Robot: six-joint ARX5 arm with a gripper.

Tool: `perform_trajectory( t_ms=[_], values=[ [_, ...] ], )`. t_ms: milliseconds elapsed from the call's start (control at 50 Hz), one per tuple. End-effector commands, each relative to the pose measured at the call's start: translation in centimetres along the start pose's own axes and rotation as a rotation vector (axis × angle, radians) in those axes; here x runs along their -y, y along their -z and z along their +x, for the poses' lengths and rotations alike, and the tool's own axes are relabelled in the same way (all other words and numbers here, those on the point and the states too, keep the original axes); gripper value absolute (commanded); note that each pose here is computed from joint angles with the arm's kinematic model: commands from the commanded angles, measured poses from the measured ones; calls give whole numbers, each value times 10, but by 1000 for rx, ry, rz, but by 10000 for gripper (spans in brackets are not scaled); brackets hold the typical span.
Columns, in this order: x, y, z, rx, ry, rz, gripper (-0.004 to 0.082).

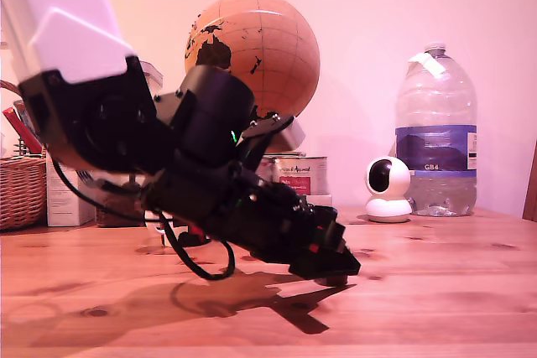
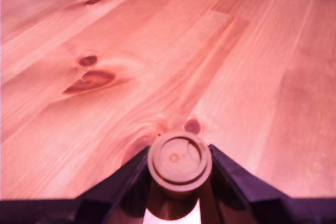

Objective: Pick up the coffee capsules from the table one by one and drop them inside the nearest coffee cup

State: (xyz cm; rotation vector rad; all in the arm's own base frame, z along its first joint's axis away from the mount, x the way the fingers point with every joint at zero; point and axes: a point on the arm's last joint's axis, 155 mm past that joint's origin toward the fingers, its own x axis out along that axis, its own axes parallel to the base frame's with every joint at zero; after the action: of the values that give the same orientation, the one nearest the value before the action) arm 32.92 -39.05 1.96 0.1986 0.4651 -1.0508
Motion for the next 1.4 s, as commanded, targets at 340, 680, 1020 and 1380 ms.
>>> perform_trajectory(
  t_ms=[340, 680, 1020, 1380],
  values=[
    [-5, -55, -33, 65, -17, 6, 284],
    [-22, -102, -80, 120, -96, 2, 283],
    [-55, -141, -146, 178, -251, -82, 283],
    [-108, -119, -180, 114, -412, -164, 284]
  ],
)
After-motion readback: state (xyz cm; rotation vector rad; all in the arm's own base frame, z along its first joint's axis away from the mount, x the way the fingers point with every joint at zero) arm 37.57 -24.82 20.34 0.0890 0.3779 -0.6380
